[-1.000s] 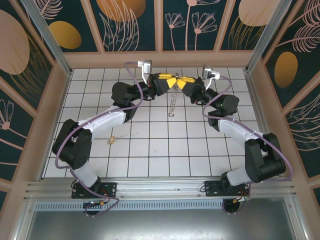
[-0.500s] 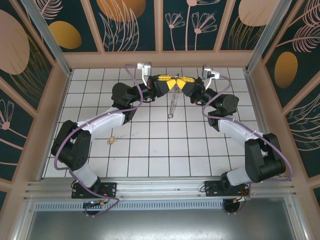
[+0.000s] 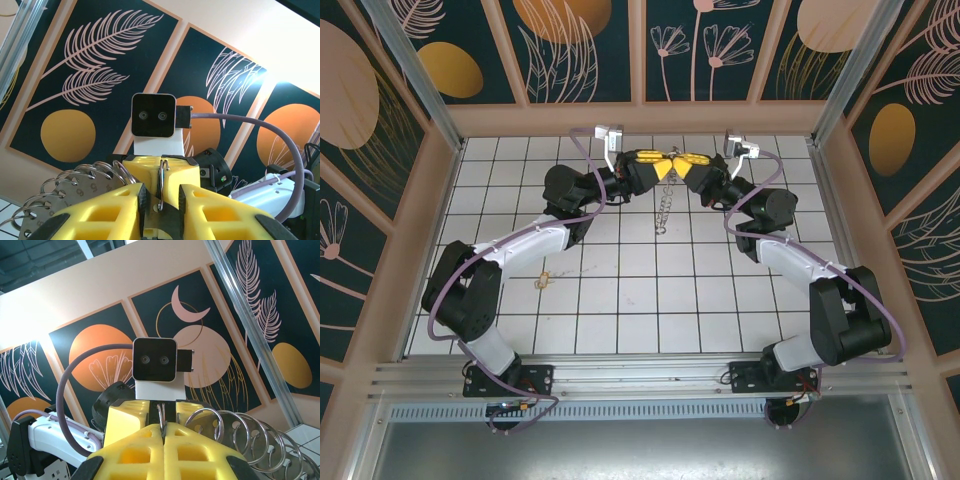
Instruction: Put the keys on the keyring
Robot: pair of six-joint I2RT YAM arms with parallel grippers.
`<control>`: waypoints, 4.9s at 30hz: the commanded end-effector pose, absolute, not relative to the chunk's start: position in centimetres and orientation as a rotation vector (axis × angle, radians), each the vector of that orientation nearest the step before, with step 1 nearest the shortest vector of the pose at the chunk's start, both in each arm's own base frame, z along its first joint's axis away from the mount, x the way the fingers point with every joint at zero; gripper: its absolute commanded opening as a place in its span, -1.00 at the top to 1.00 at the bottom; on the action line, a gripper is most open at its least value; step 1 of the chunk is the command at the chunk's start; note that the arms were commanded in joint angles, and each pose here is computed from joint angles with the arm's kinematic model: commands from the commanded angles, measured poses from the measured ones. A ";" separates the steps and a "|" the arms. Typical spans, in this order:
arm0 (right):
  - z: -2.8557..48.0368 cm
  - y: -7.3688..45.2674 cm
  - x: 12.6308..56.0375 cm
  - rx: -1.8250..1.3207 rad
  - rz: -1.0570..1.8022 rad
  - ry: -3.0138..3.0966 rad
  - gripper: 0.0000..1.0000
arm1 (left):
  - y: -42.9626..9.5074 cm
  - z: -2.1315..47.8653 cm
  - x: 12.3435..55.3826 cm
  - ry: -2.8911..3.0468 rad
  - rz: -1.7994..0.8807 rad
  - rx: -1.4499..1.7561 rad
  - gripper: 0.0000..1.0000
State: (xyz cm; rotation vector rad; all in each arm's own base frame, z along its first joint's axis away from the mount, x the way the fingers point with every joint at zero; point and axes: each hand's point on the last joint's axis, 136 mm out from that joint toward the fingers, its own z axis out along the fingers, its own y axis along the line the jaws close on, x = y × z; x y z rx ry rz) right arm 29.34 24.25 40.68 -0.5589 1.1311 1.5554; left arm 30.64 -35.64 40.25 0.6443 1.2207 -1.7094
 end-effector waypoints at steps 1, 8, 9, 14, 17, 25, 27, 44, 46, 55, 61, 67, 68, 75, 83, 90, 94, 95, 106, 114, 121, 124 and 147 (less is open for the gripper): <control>42.5 24.1 28.3 -0.602 1.526 1.044 1.00 | -35.3 41.6 30.1 1.171 -1.694 0.657 0.47; 42.4 24.0 28.3 -0.602 1.527 1.047 1.00 | -35.3 41.7 30.1 1.165 -1.698 0.652 0.44; 42.4 24.0 28.3 -0.602 1.526 1.047 1.00 | -35.3 41.7 30.1 1.162 -1.697 0.653 0.44; 42.5 24.1 28.3 -0.605 1.527 1.049 1.00 | -35.2 41.8 30.1 1.155 -1.701 0.646 0.54; 42.3 24.2 28.3 -0.607 1.530 1.055 1.00 | -35.2 41.8 30.1 1.150 -1.702 0.644 0.56; 42.4 24.2 28.3 -0.608 1.531 1.055 1.00 | -35.1 41.9 30.0 1.145 -1.702 0.641 0.65; 42.4 24.2 28.3 -0.608 1.530 1.056 1.00 | -35.1 41.9 29.9 1.144 -1.705 0.643 0.72; 41.9 22.7 27.7 -0.528 1.429 1.220 -0.20 | -34.6 40.9 30.8 1.242 -1.456 0.663 1.00; 40.9 22.5 27.2 -0.516 1.393 1.286 -0.24 | -34.2 40.5 31.2 1.277 -1.375 0.663 1.00; 34.1 23.2 26.8 -0.434 1.346 1.595 -0.30 | -31.6 40.2 33.7 1.359 -1.129 0.576 1.00; 27.1 27.6 28.0 -0.401 1.303 1.855 -0.31 | -29.1 40.7 35.7 1.369 -1.053 0.508 1.00; 20.4 34.1 29.0 -0.451 1.235 2.093 -0.31 | -25.7 41.7 37.5 1.360 -0.976 0.450 1.00; 19.6 35.1 29.0 -0.468 1.221 2.122 -0.30 | -25.1 41.8 37.8 1.362 -0.962 0.439 1.00; 13.3 43.6 29.2 -0.620 1.033 2.311 -0.26 | -20.0 42.9 40.7 1.354 -0.886 0.335 1.00; 7.0 50.9 28.1 -0.817 0.856 2.378 -0.21 | -16.3 44.7 42.1 1.332 -0.843 0.295 1.00; 4.3 54.7 26.3 -0.960 0.768 2.360 -0.22 | -14.7 45.3 42.7 1.322 -0.822 0.270 1.00; 3.2 55.9 25.3 -1.030 0.705 2.338 -0.25 | -14.4 45.4 42.9 1.321 -0.823 0.267 1.00; 2.9 56.2 25.2 -1.046 0.684 2.331 -0.26 | -14.4 45.4 42.9 1.321 -0.824 0.268 1.00; -0.2 57.1 24.1 -1.164 0.475 2.291 -0.29 | -14.3 45.5 42.9 1.319 -0.831 0.271 1.00; -1.3 55.2 23.6 -1.179 0.336 2.281 0.33 | -14.3 45.7 42.7 1.312 -0.839 0.275 1.00; -0.7 53.0 23.6 -1.129 0.296 2.278 0.77 | -14.5 45.8 42.7 1.311 -0.850 0.279 1.00; -0.4 51.4 23.9 -1.093 0.273 2.284 0.86 | -14.6 45.7 42.7 1.312 -0.858 0.284 1.00; 3.4 53.0 20.2 -1.220 0.606 2.171 -0.14 | -15.1 45.7 42.7 1.313 -0.897 0.307 1.00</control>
